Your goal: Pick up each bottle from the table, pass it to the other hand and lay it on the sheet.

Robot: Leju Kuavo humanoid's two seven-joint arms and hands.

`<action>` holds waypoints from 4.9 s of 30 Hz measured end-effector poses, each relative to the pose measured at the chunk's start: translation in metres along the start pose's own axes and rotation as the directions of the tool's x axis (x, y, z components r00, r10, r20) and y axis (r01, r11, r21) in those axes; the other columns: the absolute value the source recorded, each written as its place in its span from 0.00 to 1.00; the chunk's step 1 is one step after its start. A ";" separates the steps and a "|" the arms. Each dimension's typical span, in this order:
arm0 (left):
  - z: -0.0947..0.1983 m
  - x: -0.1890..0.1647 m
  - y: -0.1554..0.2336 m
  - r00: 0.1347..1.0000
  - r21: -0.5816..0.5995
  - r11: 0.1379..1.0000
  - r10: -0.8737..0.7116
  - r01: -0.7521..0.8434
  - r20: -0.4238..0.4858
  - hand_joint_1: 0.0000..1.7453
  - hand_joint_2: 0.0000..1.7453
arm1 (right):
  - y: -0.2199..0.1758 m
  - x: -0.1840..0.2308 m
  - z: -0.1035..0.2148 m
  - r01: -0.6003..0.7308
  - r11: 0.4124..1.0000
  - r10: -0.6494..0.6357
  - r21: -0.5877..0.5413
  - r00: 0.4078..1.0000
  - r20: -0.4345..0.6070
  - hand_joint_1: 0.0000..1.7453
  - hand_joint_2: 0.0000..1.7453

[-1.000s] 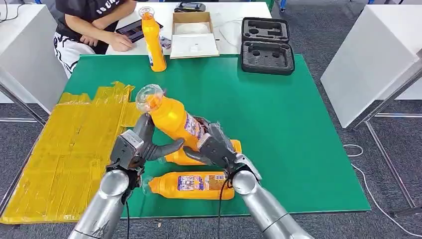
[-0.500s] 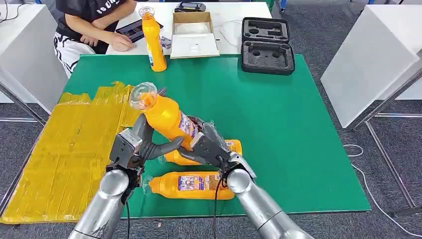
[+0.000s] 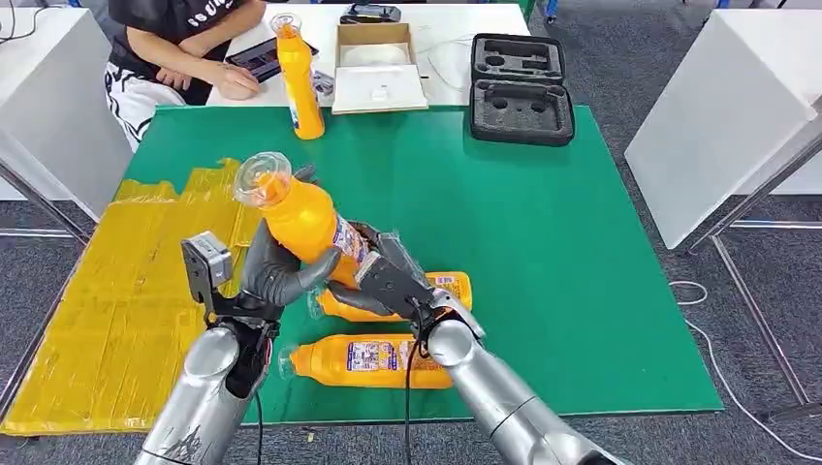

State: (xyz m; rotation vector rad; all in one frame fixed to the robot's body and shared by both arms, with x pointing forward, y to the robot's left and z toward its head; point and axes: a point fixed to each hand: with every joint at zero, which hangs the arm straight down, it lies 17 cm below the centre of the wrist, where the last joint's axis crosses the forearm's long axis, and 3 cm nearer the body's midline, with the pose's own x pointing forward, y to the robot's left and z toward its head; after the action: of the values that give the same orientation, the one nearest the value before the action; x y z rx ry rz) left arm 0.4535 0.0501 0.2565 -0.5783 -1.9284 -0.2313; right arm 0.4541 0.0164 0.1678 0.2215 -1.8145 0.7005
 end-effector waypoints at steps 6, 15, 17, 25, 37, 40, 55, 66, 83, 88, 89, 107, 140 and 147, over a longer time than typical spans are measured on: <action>0.000 0.001 0.004 1.000 0.021 0.999 0.028 -0.028 0.003 1.00 1.00 | 0.002 -0.002 0.000 0.000 1.000 0.000 0.007 1.000 -0.003 1.00 1.00; 0.000 0.001 0.006 0.999 0.027 0.999 0.040 -0.040 0.003 1.00 1.00 | 0.003 -0.003 0.000 -0.003 1.000 0.003 0.010 1.000 -0.004 1.00 1.00; 0.000 0.001 0.006 0.999 0.029 0.999 0.046 -0.046 0.004 1.00 1.00 | 0.003 -0.003 0.000 -0.003 1.000 0.003 0.011 1.000 -0.003 1.00 1.00; 0.002 -0.002 0.008 0.999 0.038 0.998 0.055 -0.055 -0.002 1.00 1.00 | 0.005 -0.003 0.000 -0.002 1.000 0.002 0.017 1.000 -0.006 0.17 1.00; 0.011 0.007 0.053 0.952 0.231 0.928 -0.306 0.294 0.019 1.00 1.00 | -0.021 -0.002 0.008 -0.103 0.993 0.105 -0.056 0.994 0.019 0.00 0.00; 0.015 0.023 0.085 0.820 0.365 0.758 -0.572 0.540 -0.025 1.00 1.00 | -0.034 0.000 0.014 -0.177 0.981 0.178 -0.080 0.984 0.012 0.00 0.00; 0.033 0.053 0.134 0.536 0.505 0.406 -0.833 0.761 -0.137 1.00 1.00 | -0.063 0.019 0.049 -0.335 0.924 0.346 -0.185 0.937 0.034 0.00 0.00; 0.035 0.057 0.168 -0.098 0.323 -0.234 -0.918 0.917 -0.384 1.00 1.00 | -0.090 0.047 0.063 -0.443 0.844 0.474 -0.302 0.880 0.034 0.00 0.00; 0.071 -0.070 0.271 -0.470 -0.247 -0.400 -0.757 0.883 -0.454 1.00 1.00 | -0.115 0.080 0.082 -0.470 0.798 0.521 -0.378 0.853 0.037 0.00 0.00; 0.094 -0.105 0.283 -0.511 -0.376 -0.371 -0.758 0.849 -0.406 1.00 1.00 | -0.113 0.081 0.082 -0.466 0.804 0.517 -0.368 0.855 0.045 0.00 0.00; 0.097 -0.110 0.282 -0.512 -0.391 -0.363 -0.761 0.846 -0.399 1.00 1.00 | -0.112 0.081 0.082 -0.467 0.806 0.516 -0.362 0.855 0.046 0.00 0.00; 0.110 -0.133 0.273 -0.455 -0.421 -0.273 -0.780 0.865 -0.429 0.00 0.00 | -0.107 0.078 0.080 -0.474 0.816 0.514 -0.332 0.857 0.039 0.00 0.00; 0.042 0.009 0.108 0.832 0.196 0.812 -0.553 0.550 -0.044 0.00 1.00 | -0.109 0.045 0.082 -0.695 0.665 0.694 -0.274 0.710 -0.117 0.00 1.00; 0.060 0.080 0.060 0.905 0.113 0.937 -0.348 0.330 0.244 0.00 1.00 | -0.105 0.012 0.083 -0.812 0.563 0.786 -0.152 0.583 -0.206 0.00 1.00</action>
State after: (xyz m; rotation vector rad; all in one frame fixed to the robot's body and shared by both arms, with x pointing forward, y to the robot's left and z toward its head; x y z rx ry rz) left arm 0.4090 0.1502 0.2973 -0.2285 -2.2817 -0.3205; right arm 0.4331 -0.1126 0.1994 -0.8729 -1.8192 1.0844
